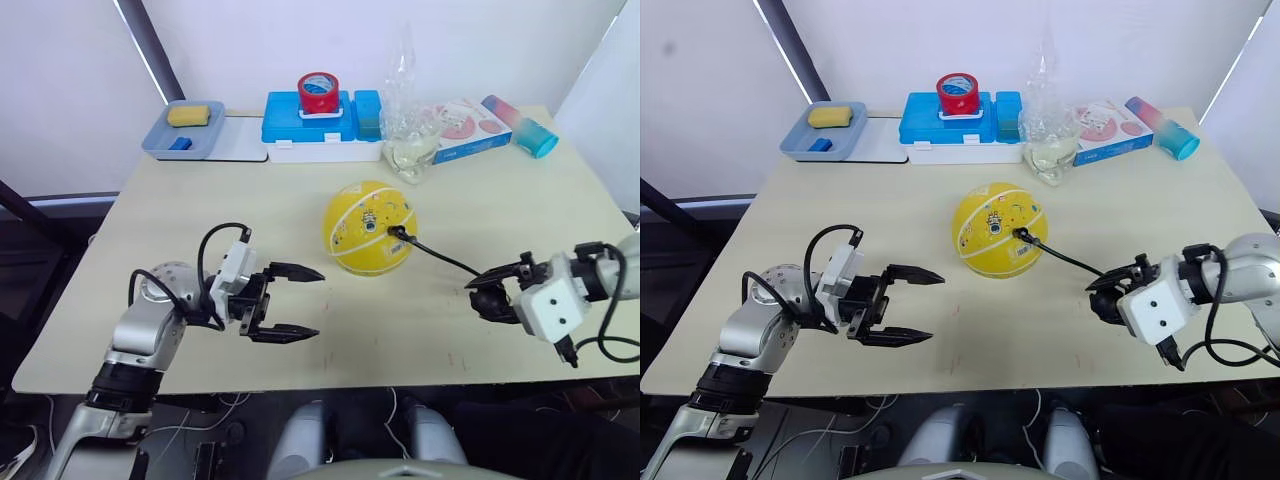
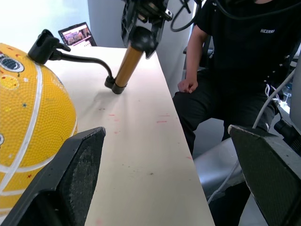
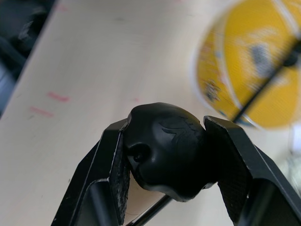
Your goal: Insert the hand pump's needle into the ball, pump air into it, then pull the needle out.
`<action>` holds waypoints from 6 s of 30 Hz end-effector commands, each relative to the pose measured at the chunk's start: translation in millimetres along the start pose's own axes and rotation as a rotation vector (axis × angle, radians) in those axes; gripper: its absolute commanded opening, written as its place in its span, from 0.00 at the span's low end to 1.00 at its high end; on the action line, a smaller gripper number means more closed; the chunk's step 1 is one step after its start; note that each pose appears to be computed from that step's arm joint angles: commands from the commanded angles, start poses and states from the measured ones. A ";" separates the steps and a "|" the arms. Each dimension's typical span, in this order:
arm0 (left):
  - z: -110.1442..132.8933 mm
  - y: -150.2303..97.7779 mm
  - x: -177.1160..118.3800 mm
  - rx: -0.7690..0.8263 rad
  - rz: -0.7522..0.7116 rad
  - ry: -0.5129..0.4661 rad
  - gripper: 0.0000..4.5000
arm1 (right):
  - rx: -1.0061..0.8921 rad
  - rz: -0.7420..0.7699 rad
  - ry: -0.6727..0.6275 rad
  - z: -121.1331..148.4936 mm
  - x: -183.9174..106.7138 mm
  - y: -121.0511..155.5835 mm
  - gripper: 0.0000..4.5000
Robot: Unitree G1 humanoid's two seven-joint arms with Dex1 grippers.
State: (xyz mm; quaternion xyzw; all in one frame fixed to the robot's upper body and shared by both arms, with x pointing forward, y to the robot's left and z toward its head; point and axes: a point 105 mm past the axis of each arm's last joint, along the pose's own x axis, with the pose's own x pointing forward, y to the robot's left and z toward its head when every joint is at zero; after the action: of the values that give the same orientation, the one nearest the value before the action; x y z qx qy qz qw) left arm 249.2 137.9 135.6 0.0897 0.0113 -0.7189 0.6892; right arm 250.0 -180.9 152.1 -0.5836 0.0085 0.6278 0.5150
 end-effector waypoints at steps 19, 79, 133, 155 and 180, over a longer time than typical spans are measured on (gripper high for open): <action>8.4 -2.1 -0.7 0.055 0.007 -0.002 1.00 | 0.046 0.216 -0.042 -4.4 71.4 0.4 0.42; 51.4 100.8 39.4 0.132 0.393 -0.165 1.00 | 0.834 -0.926 -0.449 56.1 -34.9 27.8 0.98; 6.8 140.3 102.3 0.047 0.495 0.003 1.00 | 1.079 -0.684 -0.208 5.5 47.7 -85.7 0.56; -27.5 138.5 105.9 0.026 0.517 0.093 1.00 | 0.978 -0.735 -0.220 28.0 16.1 -95.2 0.01; -39.7 137.7 106.9 0.003 0.515 0.110 1.00 | 0.986 -0.737 -0.149 22.8 -5.6 -83.3 0.01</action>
State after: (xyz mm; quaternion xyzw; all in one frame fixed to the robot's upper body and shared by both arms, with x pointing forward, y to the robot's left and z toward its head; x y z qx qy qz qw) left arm 391.1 23.2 154.6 0.1131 -0.0800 -0.5139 0.8466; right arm 290.4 -131.4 197.2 -0.1829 0.0929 0.3714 0.9055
